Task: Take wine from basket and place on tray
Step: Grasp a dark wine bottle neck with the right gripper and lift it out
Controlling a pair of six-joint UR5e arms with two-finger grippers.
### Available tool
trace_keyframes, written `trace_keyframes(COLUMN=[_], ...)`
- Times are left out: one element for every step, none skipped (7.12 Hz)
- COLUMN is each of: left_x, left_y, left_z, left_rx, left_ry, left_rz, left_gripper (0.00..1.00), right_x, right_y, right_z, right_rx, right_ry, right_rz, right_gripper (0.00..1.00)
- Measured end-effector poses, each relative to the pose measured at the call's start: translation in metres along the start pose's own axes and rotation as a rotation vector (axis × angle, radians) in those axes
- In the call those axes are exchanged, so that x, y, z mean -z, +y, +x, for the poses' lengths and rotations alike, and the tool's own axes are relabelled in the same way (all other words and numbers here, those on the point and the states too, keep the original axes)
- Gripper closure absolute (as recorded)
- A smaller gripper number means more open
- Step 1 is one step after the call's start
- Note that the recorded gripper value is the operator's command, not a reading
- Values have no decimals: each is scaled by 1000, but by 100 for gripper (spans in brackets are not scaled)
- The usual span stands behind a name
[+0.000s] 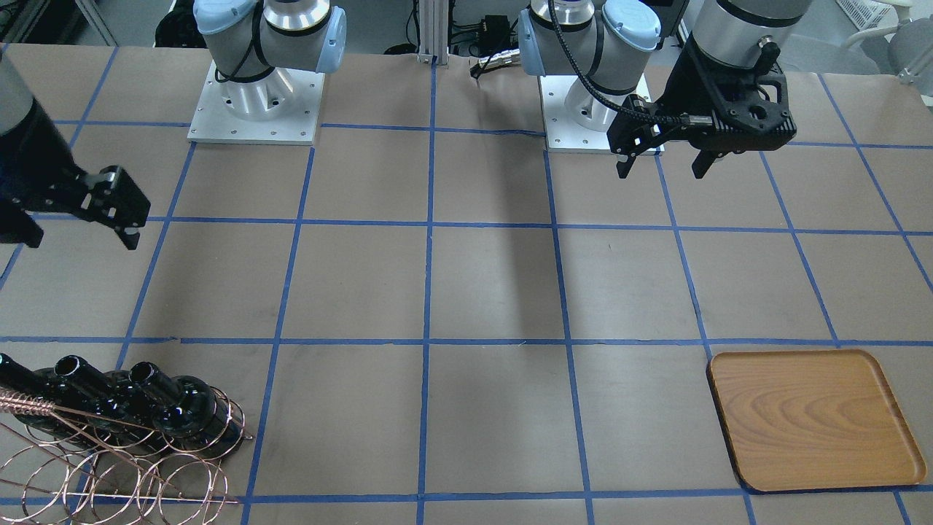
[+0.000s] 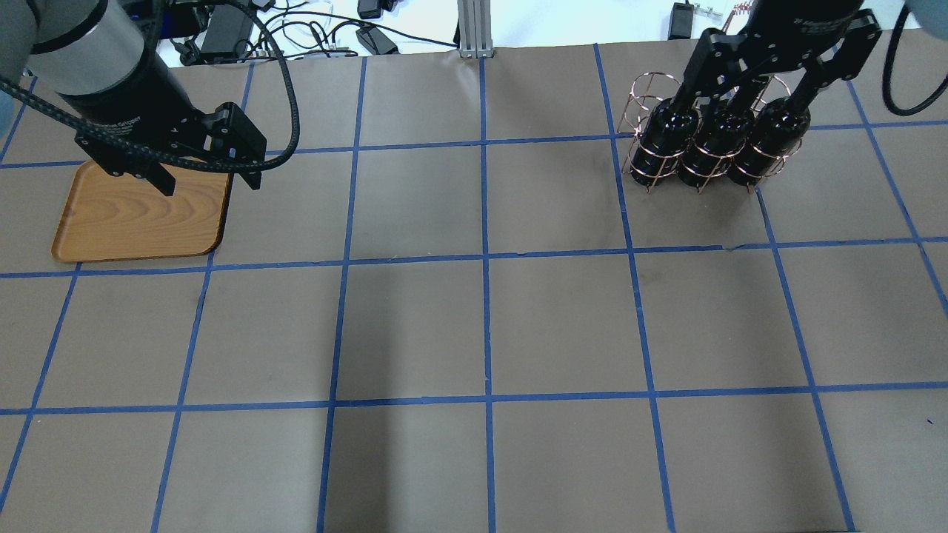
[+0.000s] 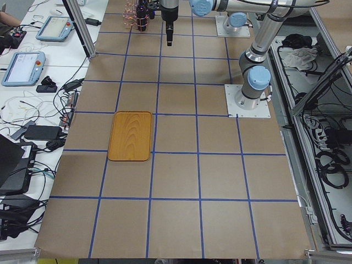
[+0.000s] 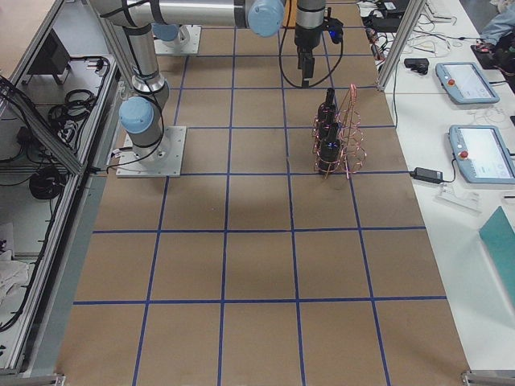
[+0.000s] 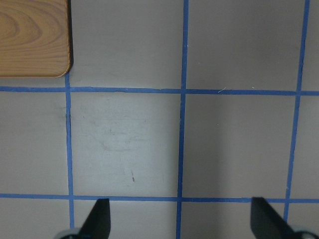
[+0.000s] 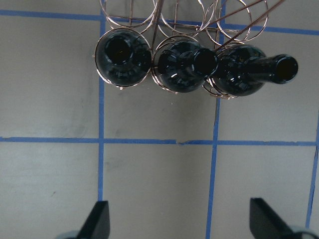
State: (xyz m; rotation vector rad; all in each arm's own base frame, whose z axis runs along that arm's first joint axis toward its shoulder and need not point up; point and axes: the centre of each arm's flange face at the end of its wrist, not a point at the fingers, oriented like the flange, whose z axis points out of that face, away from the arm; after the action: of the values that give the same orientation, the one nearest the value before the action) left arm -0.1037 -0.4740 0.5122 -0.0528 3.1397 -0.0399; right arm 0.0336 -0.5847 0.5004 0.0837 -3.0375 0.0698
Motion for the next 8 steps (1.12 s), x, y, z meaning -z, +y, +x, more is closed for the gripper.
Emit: trace_keyframes(left_x=[0, -1, -2, -3, -3, -3, -3, -3], left_y=[0, 0, 0, 1, 1, 1, 1, 1], left_z=[0, 0, 0, 0, 0, 0, 0, 0], left_rx=[-1, -2, -2, -2, -2, -2, -2, -2], left_ry=[0, 0, 1, 0, 1, 1, 1, 1], left_rz=[0, -2, -4, -5, -5, -5, -6, -6], left_gripper=[0, 0, 0, 0, 0, 0, 0, 0], right_x=[-17, -32, -49, -66, -80, -92, -103, -109], right_y=[-23, -41, -55, -65, -71, -76, -81, -83], right_z=[11, 16, 18, 19, 18, 17, 16, 16], right_rx=[7, 8, 9, 9, 7, 5, 6, 10], right_ry=[3, 2, 0, -6, -19, -33, -40, -40], right_rz=[4, 10, 13, 5, -6, -12, -15, -15], right_gripper=[1, 4, 5, 7, 9, 13, 19, 29])
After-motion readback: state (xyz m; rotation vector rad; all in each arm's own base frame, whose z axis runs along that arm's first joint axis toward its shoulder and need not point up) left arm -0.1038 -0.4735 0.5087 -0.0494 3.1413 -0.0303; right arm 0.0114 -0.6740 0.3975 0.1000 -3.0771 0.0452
